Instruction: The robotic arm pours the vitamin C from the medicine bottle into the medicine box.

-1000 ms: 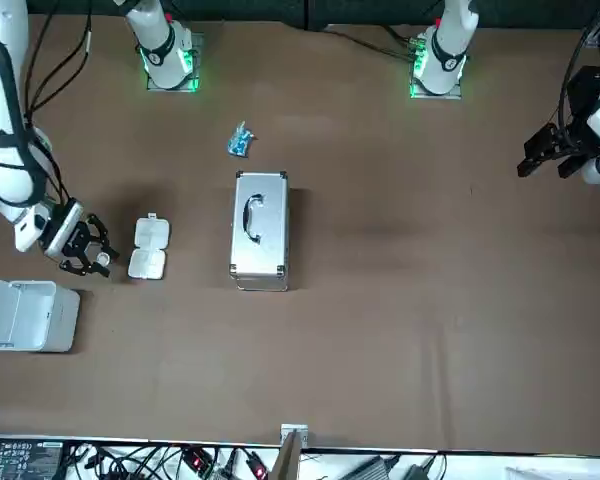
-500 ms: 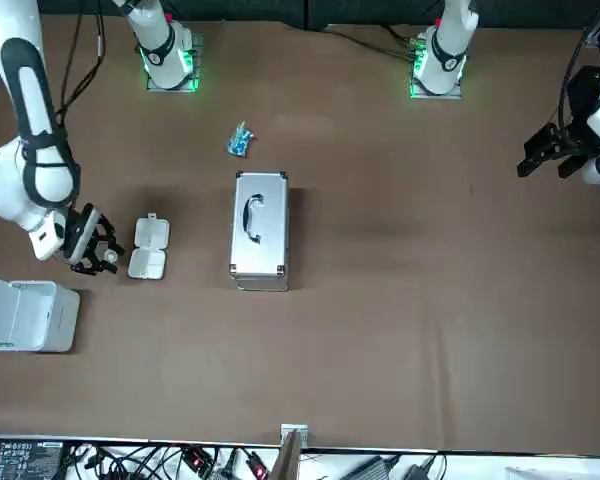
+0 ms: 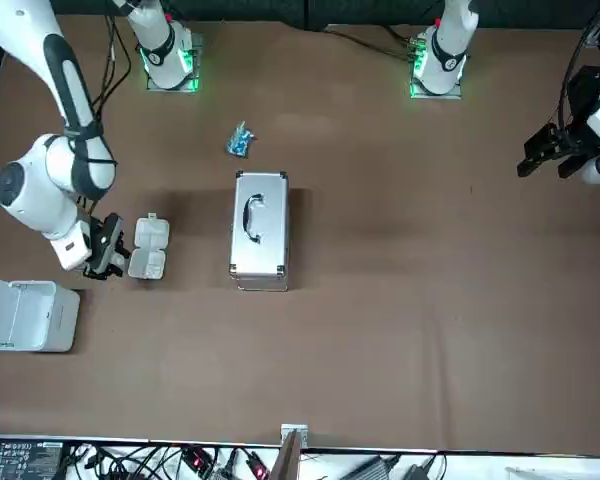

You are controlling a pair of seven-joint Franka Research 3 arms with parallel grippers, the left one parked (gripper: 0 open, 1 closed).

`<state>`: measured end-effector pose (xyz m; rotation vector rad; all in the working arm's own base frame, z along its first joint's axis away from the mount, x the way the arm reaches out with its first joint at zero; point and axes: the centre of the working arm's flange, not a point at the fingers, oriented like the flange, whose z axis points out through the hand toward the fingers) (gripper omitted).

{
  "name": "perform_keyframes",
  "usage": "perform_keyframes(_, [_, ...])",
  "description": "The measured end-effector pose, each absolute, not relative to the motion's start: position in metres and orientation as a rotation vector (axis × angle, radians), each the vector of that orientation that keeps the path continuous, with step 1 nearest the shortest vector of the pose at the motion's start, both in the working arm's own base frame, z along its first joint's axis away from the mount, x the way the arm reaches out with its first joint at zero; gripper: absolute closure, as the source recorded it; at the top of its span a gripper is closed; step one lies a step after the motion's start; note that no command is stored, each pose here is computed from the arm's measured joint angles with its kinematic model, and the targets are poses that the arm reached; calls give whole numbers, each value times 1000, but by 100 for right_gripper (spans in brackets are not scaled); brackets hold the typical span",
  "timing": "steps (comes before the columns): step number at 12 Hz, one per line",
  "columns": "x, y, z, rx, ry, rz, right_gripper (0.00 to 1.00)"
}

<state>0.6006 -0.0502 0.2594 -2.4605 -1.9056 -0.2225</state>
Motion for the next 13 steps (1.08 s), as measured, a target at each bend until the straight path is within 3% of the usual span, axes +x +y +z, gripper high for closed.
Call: perform_keyframes(13, [595, 22, 232, -2413, -2346, 156, 58])
